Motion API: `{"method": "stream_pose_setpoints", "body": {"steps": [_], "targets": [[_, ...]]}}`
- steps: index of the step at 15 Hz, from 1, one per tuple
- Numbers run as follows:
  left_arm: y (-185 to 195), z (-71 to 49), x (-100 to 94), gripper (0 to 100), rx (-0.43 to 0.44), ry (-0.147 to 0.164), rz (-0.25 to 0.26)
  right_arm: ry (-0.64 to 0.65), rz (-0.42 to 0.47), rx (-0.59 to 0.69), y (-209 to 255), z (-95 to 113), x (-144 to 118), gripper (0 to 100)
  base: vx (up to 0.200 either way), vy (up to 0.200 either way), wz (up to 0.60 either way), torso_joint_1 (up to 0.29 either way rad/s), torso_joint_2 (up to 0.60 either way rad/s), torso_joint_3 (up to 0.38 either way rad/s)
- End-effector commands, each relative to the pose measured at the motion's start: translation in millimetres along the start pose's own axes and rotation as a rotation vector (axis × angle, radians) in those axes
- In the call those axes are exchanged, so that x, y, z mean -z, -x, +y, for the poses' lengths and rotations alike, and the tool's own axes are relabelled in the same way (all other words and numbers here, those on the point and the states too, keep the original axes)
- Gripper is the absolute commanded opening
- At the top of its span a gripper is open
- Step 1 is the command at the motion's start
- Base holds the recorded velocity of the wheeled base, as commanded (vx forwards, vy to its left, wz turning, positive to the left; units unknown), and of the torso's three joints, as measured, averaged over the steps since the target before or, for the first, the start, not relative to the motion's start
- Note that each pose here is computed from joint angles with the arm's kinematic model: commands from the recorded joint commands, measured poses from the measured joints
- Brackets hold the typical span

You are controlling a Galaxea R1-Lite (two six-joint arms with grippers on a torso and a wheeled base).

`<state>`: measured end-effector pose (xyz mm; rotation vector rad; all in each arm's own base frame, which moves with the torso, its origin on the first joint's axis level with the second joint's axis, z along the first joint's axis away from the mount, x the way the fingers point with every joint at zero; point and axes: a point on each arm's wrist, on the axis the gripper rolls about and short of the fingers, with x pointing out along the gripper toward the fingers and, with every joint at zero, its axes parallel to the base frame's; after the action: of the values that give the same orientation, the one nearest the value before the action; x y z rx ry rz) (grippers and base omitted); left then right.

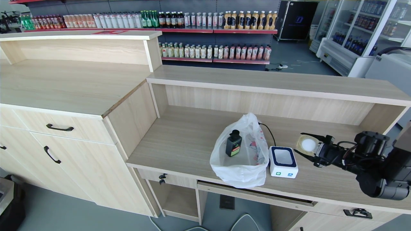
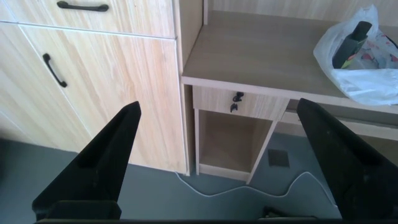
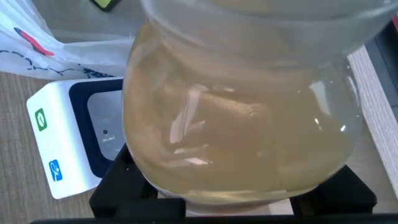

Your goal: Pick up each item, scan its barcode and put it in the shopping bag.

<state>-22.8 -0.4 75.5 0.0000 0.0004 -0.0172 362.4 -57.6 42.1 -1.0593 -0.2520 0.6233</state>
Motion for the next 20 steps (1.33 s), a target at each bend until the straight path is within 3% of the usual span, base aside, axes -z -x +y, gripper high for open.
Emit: {"method": "stream_pose_setpoints", "body": {"steps": [1,20], "targets": [[0,0.0,0.0,100,0.0,0.0,0.001,-0.007,0.0,-0.007,-1,3,2,0,0.0,0.0,0.0,0.0,0.0,0.0],[0,0.0,0.0,100,0.0,0.002,0.001,-0.009,-0.068,-0.021,-34,10,-1,0,0.0,0.0,0.0,0.0,0.0,0.0]]}}
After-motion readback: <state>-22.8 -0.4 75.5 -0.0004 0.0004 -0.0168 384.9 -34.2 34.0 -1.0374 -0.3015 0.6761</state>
